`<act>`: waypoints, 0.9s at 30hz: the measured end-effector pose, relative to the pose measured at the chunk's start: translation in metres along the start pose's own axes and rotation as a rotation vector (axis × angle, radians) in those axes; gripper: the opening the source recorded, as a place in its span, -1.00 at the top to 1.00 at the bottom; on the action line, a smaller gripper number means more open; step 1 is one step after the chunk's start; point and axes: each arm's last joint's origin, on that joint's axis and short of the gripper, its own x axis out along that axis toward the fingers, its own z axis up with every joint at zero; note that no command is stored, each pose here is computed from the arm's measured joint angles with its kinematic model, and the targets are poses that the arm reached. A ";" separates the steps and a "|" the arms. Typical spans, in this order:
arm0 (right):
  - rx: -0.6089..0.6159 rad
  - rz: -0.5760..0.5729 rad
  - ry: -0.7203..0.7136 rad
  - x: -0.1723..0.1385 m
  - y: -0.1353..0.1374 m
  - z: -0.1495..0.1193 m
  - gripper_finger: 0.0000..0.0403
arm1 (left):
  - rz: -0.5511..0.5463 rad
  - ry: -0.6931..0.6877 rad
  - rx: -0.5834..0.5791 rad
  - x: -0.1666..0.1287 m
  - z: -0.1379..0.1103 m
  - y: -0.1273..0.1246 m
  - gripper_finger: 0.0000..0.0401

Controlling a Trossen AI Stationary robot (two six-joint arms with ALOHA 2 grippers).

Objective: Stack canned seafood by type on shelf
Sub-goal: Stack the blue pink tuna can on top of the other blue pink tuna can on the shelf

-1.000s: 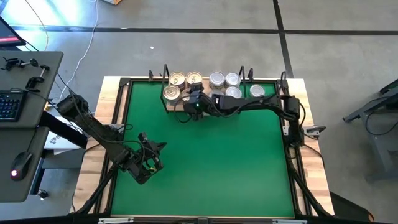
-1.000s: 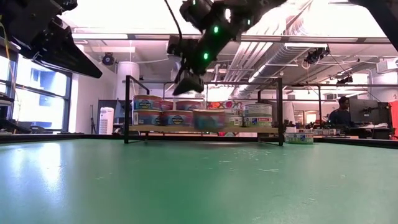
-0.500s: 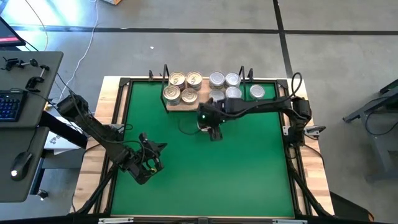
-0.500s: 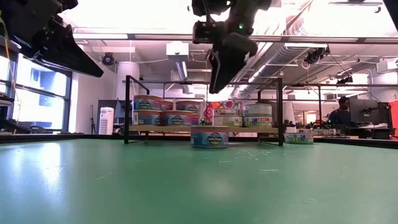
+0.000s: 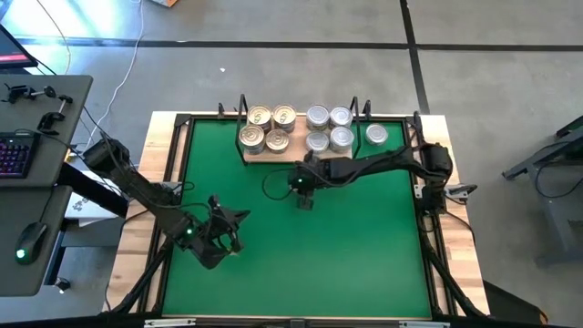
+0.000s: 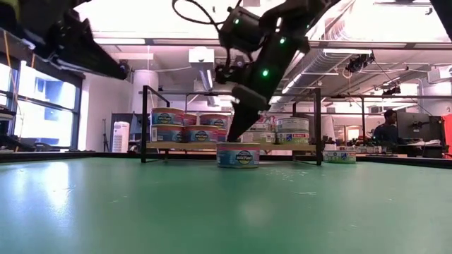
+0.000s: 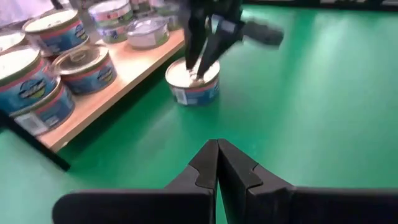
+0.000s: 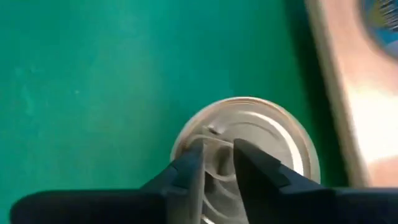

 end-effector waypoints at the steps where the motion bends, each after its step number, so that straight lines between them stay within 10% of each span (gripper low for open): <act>1: 0.009 0.016 -0.003 0.005 0.001 0.000 0.62 | -0.005 -0.008 0.000 0.001 0.002 -0.001 1.00; 14: -0.055 0.338 -0.362 0.013 0.067 0.033 0.92 | -0.086 -0.060 0.032 0.018 0.026 -0.010 1.00; 27: -0.159 0.210 -0.317 -0.040 0.123 0.006 1.00 | -0.128 0.187 0.055 0.076 0.014 0.003 1.00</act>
